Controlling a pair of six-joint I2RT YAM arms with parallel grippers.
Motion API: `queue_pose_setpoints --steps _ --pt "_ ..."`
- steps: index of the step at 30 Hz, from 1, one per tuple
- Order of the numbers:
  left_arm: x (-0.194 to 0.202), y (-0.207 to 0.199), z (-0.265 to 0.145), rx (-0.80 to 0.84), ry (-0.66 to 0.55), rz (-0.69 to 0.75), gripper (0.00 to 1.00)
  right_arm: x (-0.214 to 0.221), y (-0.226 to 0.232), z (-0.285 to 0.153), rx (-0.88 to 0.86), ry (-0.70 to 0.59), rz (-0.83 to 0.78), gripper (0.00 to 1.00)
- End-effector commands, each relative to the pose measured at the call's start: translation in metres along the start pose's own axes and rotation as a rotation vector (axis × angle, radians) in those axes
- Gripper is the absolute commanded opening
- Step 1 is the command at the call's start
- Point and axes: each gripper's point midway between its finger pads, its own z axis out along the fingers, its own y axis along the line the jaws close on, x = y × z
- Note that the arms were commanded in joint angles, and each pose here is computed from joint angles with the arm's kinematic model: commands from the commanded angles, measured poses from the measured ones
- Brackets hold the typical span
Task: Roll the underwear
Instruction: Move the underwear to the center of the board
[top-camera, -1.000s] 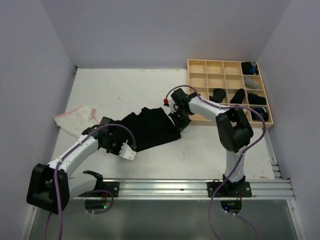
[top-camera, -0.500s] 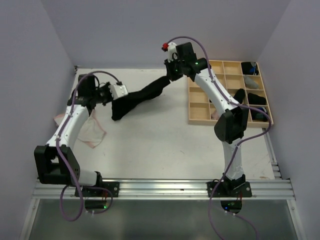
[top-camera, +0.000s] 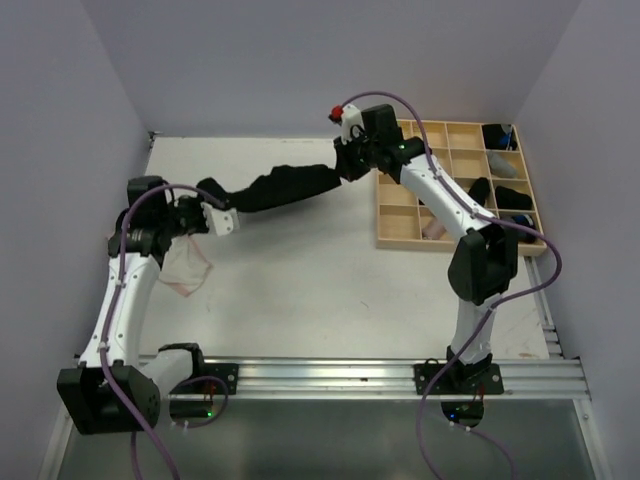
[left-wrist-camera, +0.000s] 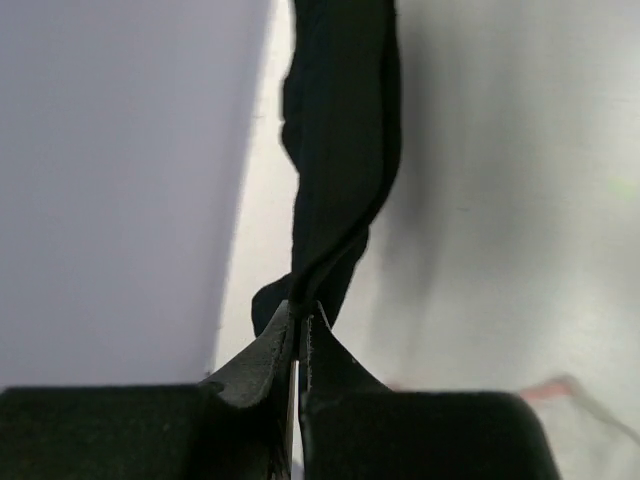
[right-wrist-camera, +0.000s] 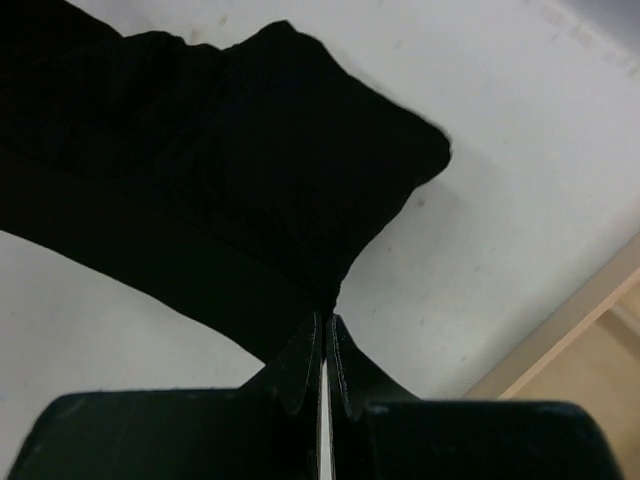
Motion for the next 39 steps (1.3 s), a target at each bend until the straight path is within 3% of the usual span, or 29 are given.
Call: queue_pose_setpoints --steps 1,3,5,6,7,8,9,11,13,16,17,21,26,29,35,39 --pt "0.008 -0.132 -0.009 0.348 -0.057 -0.023 0.0 0.071 0.036 -0.006 -0.161 0.171 0.033 0.0" --pt "0.009 -0.181 -0.018 0.453 -0.072 -0.058 0.04 0.133 0.046 -0.009 -0.198 0.324 0.055 0.0" --pt "0.0 -0.218 -0.032 0.566 -0.103 -0.049 0.1 0.157 0.048 -0.02 -0.199 0.37 0.032 0.0" --pt "-0.002 -0.23 -0.037 0.603 -0.112 -0.043 0.21 0.181 0.048 -0.025 -0.194 0.428 0.034 0.02" --pt "-0.008 -0.24 -0.043 0.637 -0.127 -0.057 0.3 0.189 0.044 -0.029 -0.169 0.455 0.014 0.11" --pt "-0.011 -0.238 -0.046 0.631 -0.131 -0.055 0.39 0.197 0.044 -0.037 -0.163 0.491 0.006 0.3" --pt "-0.019 -0.24 -0.048 0.649 -0.154 -0.04 0.53 0.195 0.041 -0.042 -0.152 0.497 -0.008 0.37" --pt "-0.029 -0.226 -0.05 0.63 -0.169 -0.027 0.58 0.183 0.031 -0.048 -0.096 0.479 -0.033 0.54" --pt "-0.032 -0.207 -0.043 0.574 -0.149 -0.101 0.62 0.159 0.029 -0.049 -0.078 0.422 -0.053 0.55" --pt "-0.027 -0.162 -0.02 0.435 -0.075 -0.289 0.62 0.136 0.035 -0.043 -0.1 0.358 -0.003 0.51" --pt "-0.019 -0.154 -0.009 0.427 -0.046 -0.351 0.62 0.135 0.043 -0.041 -0.135 0.361 0.013 0.43" --pt "0.012 -0.137 0.032 0.358 0.141 -0.596 0.44 0.167 0.064 -0.025 -0.181 0.449 0.037 0.26" --pt "0.037 -0.164 0.072 0.437 0.323 -0.616 0.22 0.201 0.08 -0.009 -0.145 0.543 0.001 0.14" --pt "0.048 -0.182 0.079 0.478 0.379 -0.598 0.17 0.22 0.07 0.006 -0.086 0.603 0.015 0.1" --pt "0.075 -0.244 0.046 0.666 0.449 -0.41 0.12 0.235 0.053 0.039 -0.02 0.661 0.009 0.07" --pt "0.056 -0.278 0.023 0.834 0.369 -0.381 0.13 0.226 0.046 0.069 -0.04 0.642 -0.056 0.06"
